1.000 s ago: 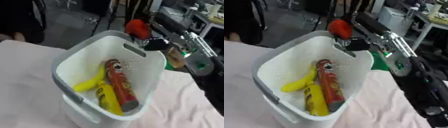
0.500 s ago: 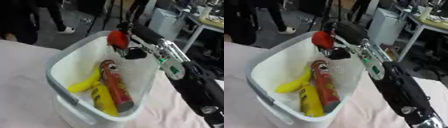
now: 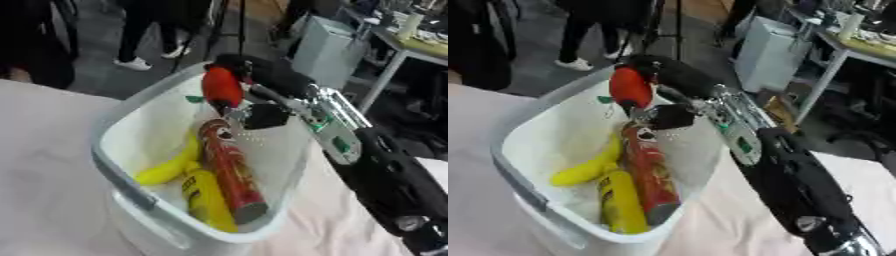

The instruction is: Pick up objects on the table and place them in the box.

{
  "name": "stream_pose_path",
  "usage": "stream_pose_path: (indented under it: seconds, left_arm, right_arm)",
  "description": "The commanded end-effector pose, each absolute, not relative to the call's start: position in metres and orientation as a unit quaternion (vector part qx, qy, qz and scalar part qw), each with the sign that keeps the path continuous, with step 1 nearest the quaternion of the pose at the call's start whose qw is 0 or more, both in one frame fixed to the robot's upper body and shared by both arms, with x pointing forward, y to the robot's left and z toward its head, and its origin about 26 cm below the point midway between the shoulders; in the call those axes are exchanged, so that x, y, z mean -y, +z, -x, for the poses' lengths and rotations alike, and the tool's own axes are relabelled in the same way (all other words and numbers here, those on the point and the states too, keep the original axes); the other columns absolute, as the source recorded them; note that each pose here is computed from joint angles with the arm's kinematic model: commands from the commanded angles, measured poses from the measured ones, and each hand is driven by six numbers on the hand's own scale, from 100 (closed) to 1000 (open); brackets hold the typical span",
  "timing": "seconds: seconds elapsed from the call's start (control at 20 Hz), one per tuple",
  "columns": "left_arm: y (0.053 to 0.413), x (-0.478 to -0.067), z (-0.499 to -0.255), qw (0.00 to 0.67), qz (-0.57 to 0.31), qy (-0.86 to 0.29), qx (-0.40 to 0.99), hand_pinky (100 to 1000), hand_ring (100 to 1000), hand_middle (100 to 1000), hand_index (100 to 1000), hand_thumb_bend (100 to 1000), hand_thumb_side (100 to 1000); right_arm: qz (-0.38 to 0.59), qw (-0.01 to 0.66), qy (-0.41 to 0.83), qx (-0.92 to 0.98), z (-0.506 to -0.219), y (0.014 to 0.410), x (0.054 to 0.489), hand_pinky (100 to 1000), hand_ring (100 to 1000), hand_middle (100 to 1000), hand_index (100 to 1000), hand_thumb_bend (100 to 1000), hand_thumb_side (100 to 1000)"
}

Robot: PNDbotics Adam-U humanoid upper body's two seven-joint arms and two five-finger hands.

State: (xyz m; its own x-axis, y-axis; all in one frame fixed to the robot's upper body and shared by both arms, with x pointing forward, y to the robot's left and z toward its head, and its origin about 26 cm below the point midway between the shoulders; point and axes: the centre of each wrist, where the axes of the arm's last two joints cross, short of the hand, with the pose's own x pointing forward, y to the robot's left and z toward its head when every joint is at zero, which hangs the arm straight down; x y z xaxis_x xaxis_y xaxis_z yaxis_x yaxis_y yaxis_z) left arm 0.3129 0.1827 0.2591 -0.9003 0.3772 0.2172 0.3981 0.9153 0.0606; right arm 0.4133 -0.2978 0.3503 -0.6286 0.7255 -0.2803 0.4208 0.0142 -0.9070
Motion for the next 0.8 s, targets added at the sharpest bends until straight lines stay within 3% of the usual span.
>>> stream_pose_path:
  seconds: [0.05, 0.4, 0.55, 0.8]
  left_arm:
    - [0.2631, -0.1834, -0.3104, 0.091, 0.199, -0.054, 0.974, 674, 570, 667, 728, 100, 919]
    - [0.2634, -0.1835, -0.3105, 0.090, 0.198, -0.054, 0.974, 674, 570, 666, 727, 100, 919]
    - [0.2636, -0.1831, -0.3104, 0.089, 0.199, -0.054, 0.974, 674, 570, 666, 727, 100, 920]
    - [0.2635, -0.1829, -0.3104, 0.090, 0.200, -0.053, 0.974, 674, 570, 667, 727, 100, 919]
  right_arm:
    - [0.415, 0.124, 0.568, 0.700, -0.4054, 0.3664, 0.3002, 1000, 1000, 1000, 1000, 208, 966]
    - [0.417, 0.127, 0.578, 0.690, -0.4040, 0.3676, 0.3011, 1000, 1000, 1000, 1000, 258, 963]
    - [0.416, 0.135, 0.594, 0.675, -0.4062, 0.3656, 0.3026, 1000, 1000, 1000, 1000, 347, 922]
    - [0.415, 0.138, 0.611, 0.660, -0.4072, 0.3653, 0.3037, 1000, 1000, 1000, 1000, 356, 916]
